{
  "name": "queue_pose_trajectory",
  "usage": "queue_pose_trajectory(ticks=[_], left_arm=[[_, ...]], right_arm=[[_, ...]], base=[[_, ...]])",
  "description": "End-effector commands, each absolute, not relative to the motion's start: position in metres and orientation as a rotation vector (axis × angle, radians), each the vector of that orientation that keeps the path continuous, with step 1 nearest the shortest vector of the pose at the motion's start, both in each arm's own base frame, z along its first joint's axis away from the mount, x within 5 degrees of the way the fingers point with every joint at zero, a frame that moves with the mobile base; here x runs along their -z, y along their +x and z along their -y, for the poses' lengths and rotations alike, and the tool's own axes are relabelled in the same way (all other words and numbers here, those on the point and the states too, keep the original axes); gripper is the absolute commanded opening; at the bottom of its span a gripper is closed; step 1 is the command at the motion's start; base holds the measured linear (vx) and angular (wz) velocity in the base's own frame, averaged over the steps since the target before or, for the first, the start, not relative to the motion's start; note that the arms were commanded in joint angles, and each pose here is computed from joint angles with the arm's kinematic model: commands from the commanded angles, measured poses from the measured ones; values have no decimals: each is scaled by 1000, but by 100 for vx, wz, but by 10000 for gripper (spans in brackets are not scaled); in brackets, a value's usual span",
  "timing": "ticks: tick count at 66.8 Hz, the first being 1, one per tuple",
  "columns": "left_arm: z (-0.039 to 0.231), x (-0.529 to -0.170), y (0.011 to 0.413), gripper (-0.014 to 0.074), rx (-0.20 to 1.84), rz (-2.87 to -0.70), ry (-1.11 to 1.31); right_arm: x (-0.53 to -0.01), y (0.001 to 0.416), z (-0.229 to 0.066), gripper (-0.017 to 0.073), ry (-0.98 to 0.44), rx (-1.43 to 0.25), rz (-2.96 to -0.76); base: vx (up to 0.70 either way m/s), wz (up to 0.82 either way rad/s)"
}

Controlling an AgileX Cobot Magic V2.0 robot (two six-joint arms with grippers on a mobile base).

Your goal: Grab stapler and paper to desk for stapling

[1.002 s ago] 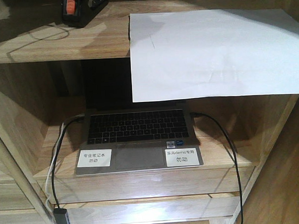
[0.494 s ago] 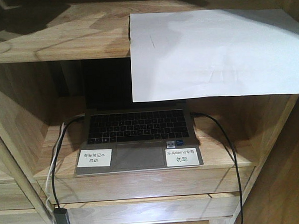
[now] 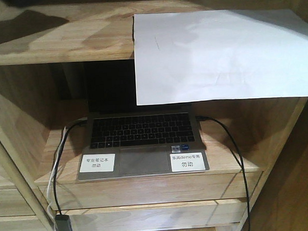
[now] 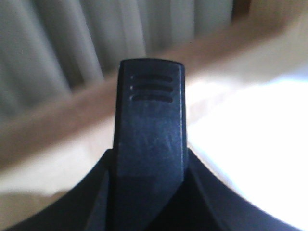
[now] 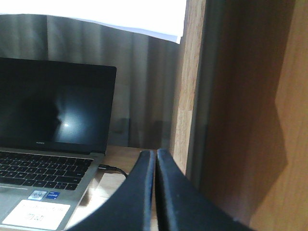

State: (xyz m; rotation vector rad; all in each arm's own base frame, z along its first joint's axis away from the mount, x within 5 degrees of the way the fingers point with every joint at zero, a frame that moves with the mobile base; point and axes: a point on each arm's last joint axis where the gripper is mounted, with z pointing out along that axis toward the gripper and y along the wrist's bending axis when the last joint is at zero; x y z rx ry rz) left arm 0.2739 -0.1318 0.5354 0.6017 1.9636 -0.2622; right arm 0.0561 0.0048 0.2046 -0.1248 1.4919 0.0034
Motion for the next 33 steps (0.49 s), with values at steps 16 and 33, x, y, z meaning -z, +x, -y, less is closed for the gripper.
queue_pose_trajectory(ticks=[16, 33], left_arm=[[109, -519, 196, -7, 397, -1756, 633], [91, -474, 146, -7, 436, -1763, 668]], right_arm=[[-211, 55, -5, -9, -124, 0, -1405], [-211, 55, -5, -9, -124, 0, -1405]], base=[[0, 0], [0, 0]])
